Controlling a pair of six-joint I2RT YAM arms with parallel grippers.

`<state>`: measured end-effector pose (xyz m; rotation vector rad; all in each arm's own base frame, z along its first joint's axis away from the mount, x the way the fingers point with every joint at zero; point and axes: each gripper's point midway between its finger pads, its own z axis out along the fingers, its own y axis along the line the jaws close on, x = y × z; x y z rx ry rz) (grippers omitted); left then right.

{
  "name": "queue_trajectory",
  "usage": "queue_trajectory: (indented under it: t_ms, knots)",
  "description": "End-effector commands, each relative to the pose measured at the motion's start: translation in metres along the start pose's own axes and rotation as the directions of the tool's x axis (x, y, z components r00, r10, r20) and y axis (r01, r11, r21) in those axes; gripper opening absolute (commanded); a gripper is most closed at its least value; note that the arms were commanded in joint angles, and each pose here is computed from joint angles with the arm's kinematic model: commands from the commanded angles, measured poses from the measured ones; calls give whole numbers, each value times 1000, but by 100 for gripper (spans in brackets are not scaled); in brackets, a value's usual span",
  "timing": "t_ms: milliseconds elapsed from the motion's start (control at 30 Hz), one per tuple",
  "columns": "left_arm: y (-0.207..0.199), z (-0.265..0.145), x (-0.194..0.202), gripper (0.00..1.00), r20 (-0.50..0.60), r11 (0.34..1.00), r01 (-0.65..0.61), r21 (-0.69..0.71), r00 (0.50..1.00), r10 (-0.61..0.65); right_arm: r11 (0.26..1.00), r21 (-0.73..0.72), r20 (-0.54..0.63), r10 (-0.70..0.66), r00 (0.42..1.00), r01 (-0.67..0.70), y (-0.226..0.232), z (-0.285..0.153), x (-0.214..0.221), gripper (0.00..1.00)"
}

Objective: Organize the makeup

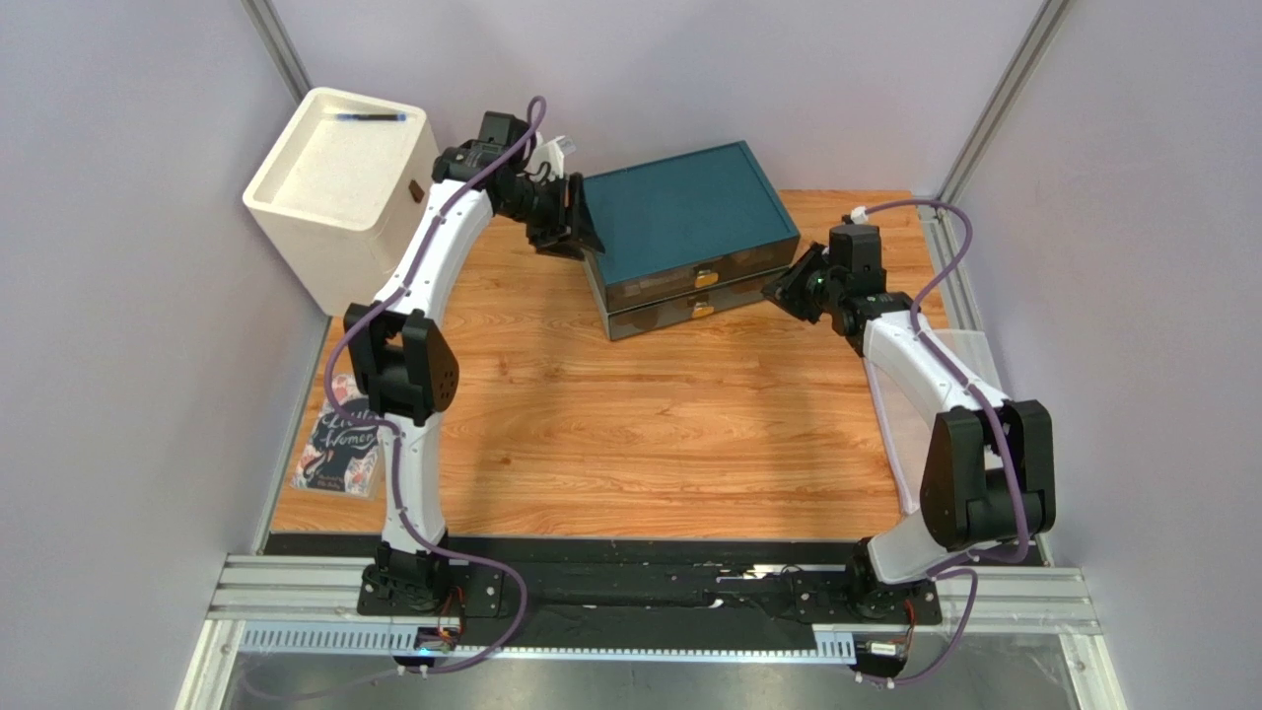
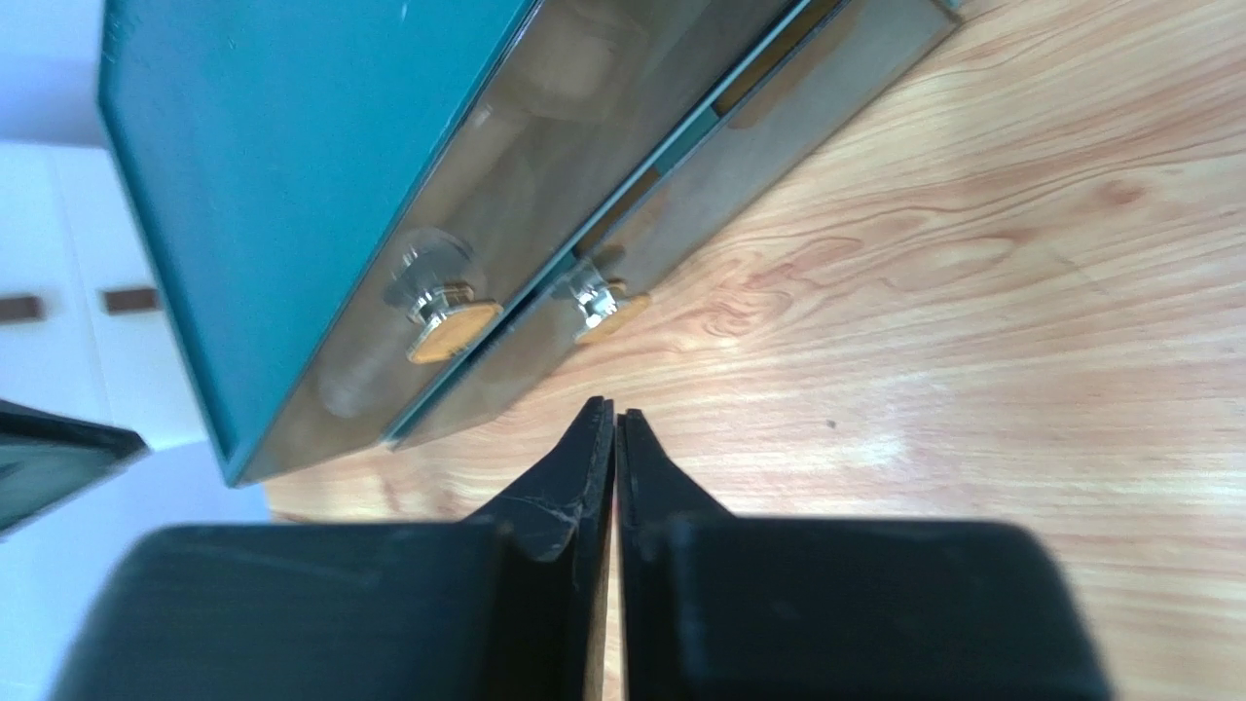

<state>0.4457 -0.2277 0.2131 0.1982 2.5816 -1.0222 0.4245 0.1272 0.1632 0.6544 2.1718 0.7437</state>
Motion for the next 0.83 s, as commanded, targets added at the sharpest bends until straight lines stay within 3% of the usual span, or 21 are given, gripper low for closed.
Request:
queue_trajectory:
  t_ms: [0, 67, 200, 233, 300, 600, 800]
  knots:
    - [-39, -56, -10, 99, 147, 989, -146, -5, 978, 146, 983, 21, 38, -182, 982, 182, 13, -36, -16, 23]
    - [-51, -73, -12, 99, 205, 980, -200, -2, 959, 196, 970, 52, 51, -240, 969, 238, 7, -45, -19, 39]
    - [-51, -80, 1, 99, 214, 975, -222, -4, 952, 218, 944, 97, 90, -324, 942, 316, 3, -77, -25, 67]
    - [-53, -82, 3, 99, 218, 973, -232, 3, 949, 226, 939, 118, 78, -333, 940, 323, -3, -82, -21, 88]
    - [-53, -83, 11, 99, 208, 972, -237, 10, 951, 230, 926, 147, 74, -362, 929, 349, -11, -91, -20, 100]
    - [-33, -87, 38, 99, 179, 976, -205, -68, 960, 214, 899, 242, 101, -397, 912, 364, -38, -127, -13, 100]
    - [-61, -102, 41, 99, 310, 952, -303, 30, 909, 280, 893, 251, 118, -410, 904, 373, -40, -136, -12, 100]
